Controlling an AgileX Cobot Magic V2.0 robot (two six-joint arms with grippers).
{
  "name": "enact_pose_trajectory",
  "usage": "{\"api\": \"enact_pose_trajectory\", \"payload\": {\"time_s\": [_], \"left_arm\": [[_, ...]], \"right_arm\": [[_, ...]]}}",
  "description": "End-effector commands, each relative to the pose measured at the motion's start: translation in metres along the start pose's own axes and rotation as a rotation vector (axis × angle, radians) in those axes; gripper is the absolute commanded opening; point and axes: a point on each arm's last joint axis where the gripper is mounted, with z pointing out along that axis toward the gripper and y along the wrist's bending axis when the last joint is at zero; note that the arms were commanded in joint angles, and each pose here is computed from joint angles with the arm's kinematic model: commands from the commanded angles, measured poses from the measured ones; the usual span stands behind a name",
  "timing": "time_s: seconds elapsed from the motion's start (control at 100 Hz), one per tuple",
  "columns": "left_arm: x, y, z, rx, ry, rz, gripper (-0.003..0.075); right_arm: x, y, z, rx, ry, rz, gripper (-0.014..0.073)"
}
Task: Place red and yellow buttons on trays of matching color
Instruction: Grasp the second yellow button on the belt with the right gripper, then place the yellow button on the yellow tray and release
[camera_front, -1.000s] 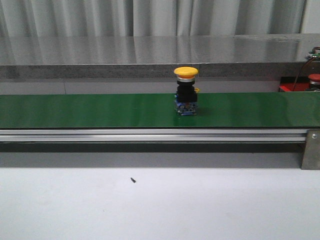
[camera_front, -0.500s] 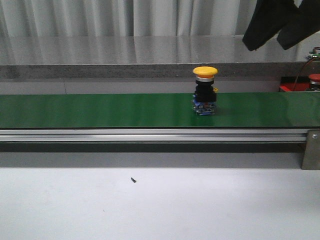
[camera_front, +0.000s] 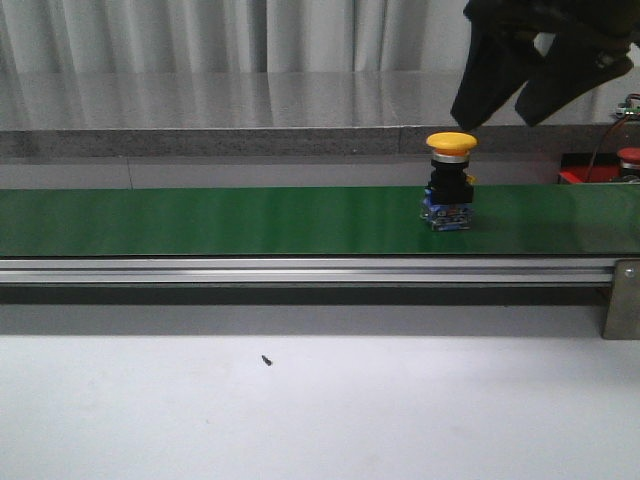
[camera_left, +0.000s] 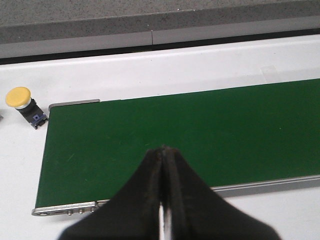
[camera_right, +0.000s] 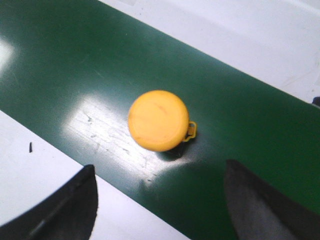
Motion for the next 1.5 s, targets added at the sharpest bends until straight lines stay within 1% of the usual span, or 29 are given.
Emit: {"api": "enact_pose_trajectory", "payload": {"time_s": [0.0,0.23,0.43,0.5,0.58,0.62,0.66,0.79,0.88,1.04,1.12,1.26,1.36,1.49], "left_arm": [[-0.013,-0.002,-0.011,-0.009,-0.107,-0.007,-0.002],[-0.013,-0.002,-0.011,-0.009,-0.107,-0.007,-0.002],[-0.013,-0.002,-0.011,-0.009,-0.107,-0.007,-0.002],[-0.013,-0.002,-0.011,-0.009,-0.107,-0.007,-0.002],[-0.013,-0.002,-0.011,-0.009,-0.107,-0.007,-0.002],[-0.013,-0.002,-0.011,-0.009,-0.107,-0.007,-0.002],[-0.013,-0.002,-0.011,-0.009,-0.107,-0.007,-0.002],[-0.013,-0.002,-0.011,-0.009,-0.107,-0.007,-0.002],[-0.013,-0.002,-0.011,-0.009,-0.107,-0.007,-0.002],[-0.013,-0.002,-0.011,-0.009,-0.107,-0.007,-0.002],[-0.013,-0.002,-0.011,-0.009,-0.107,-0.007,-0.002],[-0.013,-0.002,-0.011,-0.009,-0.107,-0.007,-0.002],[-0.013,-0.002,-0.011,-0.009,-0.107,-0.007,-0.002],[-0.013,-0.002,-0.011,-0.009,-0.107,-0.007,-0.002]], "right_arm": [[-0.015,0.0,-0.009,0.01,-0.073,-0.015,0.0531],[-0.025,-0.009,0.014,0.045,-0.072,-0.039,0.0531],[-0.034,-0.015,0.031,0.05,-0.054,-0.045,0.0518],[-0.035,-0.014,0.031,0.047,-0.05,-0.023,0.0456],[-0.034,-0.014,0.029,0.041,-0.027,-0.012,0.0329],[-0.033,-0.013,0.029,0.039,-0.013,-0.009,0.028],[-0.031,-0.014,0.029,0.041,0.006,-0.014,0.0264],[-0.026,-0.015,0.029,0.054,0.071,-0.003,0.0269],[-0.024,-0.016,0.025,0.074,0.085,-0.004,0.0269],[-0.026,-0.02,-0.002,0.091,0.06,0.021,0.0269],[-0.024,-0.025,-0.025,0.103,0.049,0.042,0.0269],[-0.016,-0.039,-0.069,0.129,0.014,0.118,0.0274],[0.0,-0.052,-0.098,0.153,-0.029,0.178,0.0302],[0.033,-0.069,-0.117,0.174,-0.054,0.263,0.0313]]}}
